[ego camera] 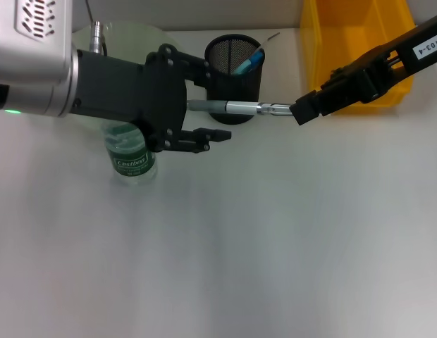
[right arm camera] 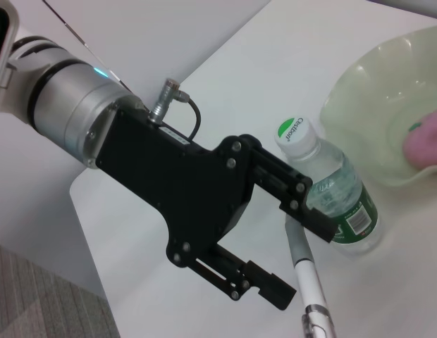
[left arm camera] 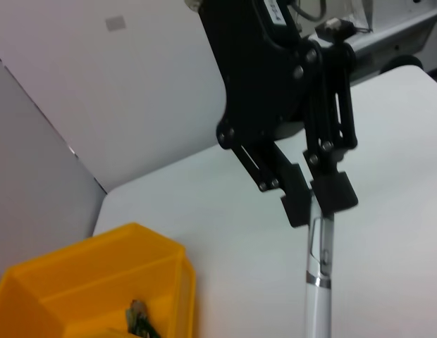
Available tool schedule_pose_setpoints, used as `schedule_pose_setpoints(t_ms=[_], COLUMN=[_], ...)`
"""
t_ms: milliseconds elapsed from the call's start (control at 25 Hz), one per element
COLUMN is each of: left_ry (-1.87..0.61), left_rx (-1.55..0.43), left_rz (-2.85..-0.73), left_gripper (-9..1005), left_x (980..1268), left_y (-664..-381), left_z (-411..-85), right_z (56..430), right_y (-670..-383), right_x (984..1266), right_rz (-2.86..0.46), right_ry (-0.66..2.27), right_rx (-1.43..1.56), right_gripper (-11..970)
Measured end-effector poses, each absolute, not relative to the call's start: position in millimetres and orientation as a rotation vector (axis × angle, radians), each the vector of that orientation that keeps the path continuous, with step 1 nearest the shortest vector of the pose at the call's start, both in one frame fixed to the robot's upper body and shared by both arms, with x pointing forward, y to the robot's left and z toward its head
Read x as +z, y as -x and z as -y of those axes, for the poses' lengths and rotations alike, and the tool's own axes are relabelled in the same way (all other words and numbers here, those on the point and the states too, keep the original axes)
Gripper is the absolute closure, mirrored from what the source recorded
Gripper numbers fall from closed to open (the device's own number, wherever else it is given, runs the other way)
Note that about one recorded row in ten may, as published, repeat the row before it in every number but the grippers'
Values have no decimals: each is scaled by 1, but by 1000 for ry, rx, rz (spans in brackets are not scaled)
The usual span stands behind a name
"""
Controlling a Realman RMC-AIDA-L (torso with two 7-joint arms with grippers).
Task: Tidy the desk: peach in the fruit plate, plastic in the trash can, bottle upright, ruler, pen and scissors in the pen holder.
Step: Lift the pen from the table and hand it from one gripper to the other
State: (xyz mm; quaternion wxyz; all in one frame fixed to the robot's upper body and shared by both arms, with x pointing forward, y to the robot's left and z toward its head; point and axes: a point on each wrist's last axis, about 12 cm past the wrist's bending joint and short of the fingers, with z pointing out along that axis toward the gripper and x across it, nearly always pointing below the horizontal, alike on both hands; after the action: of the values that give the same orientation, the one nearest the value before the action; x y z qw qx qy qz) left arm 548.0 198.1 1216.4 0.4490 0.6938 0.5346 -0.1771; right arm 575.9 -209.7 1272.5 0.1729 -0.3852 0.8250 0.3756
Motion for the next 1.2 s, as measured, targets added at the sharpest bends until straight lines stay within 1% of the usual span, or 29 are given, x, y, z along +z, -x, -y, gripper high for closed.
schedule_pose_setpoints(t_ms=[240,800,960,1200], left_ry=[-1749,-1759,-1769,-1768], left_rx=[-413,-406,-405,-398], left_rz=[-1334,-1321,-1312,-1309], left_gripper=[416,505,685,679], left_x=[1212,1212,1211,1211], left_y=[-548,-549,-548,-549], left_z=[-195,-191,-189,-187], right_z=[209,206,207,208], right_y=[-577,-580,-581,-582], right_x=[1272,1269,1268,1268], right_rz=[-2352,-2373,-2384,-2386], right_ry=[1083,1079,1069,1066], right_rx=[1079,1097,1087,1085], right_gripper=[767,767,767,767])
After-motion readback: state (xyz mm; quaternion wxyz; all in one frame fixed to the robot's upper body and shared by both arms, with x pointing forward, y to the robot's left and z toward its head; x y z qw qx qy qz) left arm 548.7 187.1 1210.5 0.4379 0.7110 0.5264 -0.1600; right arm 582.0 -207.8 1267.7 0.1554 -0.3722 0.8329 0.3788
